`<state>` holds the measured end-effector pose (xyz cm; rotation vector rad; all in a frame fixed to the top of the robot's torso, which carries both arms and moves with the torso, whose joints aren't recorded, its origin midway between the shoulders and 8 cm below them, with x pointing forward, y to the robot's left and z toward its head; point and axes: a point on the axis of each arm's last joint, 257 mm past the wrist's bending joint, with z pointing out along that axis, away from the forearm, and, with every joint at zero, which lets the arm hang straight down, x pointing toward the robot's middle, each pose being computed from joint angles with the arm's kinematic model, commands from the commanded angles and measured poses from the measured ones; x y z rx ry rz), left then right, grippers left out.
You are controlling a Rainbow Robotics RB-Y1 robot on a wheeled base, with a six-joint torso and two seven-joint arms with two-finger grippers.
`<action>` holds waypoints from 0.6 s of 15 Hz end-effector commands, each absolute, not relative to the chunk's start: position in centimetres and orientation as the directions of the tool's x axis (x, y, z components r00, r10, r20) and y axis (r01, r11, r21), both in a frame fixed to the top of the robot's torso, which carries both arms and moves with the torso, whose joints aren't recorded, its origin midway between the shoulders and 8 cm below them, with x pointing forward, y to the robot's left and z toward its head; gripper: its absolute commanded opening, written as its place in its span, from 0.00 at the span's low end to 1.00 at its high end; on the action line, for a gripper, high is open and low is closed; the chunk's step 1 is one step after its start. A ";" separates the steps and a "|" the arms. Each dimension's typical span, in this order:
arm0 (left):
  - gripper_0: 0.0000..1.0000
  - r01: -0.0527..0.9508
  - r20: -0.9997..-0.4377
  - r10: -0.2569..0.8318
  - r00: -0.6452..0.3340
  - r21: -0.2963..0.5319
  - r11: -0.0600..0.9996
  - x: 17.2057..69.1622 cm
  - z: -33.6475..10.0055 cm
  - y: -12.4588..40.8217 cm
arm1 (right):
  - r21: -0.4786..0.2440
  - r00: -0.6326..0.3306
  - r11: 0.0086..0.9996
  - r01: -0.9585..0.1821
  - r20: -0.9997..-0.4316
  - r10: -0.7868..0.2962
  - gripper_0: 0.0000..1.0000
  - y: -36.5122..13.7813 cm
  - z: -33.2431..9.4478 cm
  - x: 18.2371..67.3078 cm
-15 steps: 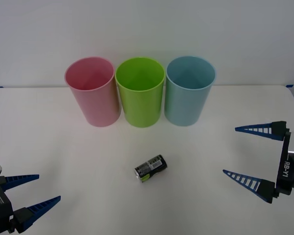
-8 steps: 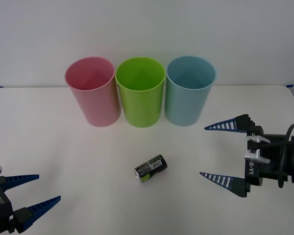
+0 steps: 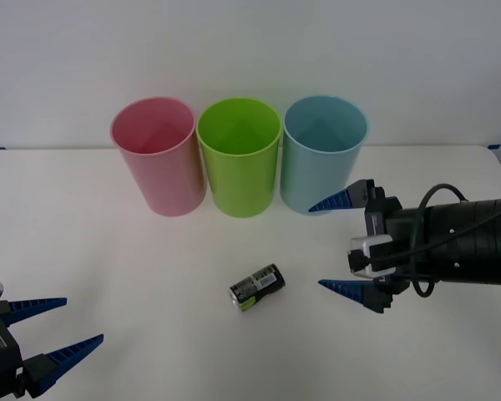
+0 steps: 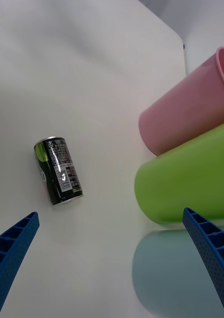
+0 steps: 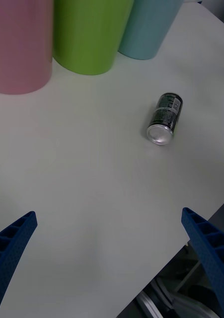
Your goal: Put cans in the blue bin and PET bottles in the pink bin and trash in the green bin.
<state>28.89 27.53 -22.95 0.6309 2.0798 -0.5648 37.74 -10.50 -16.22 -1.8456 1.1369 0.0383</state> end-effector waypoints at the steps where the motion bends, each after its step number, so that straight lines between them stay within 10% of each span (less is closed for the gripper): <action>1: 1.00 0.619 -0.838 0.226 -0.496 -0.159 0.769 28.9 -23.0 27.5 | -0.688 0.598 -0.205 -0.697 -0.398 -0.695 1.00 -9.4 -17.6 38.1; 9: 1.00 0.619 -0.838 0.226 -0.496 -0.159 0.769 28.9 -23.0 27.5 | -0.629 0.655 -0.364 -0.687 -0.319 -0.685 1.00 -6.5 -21.5 38.5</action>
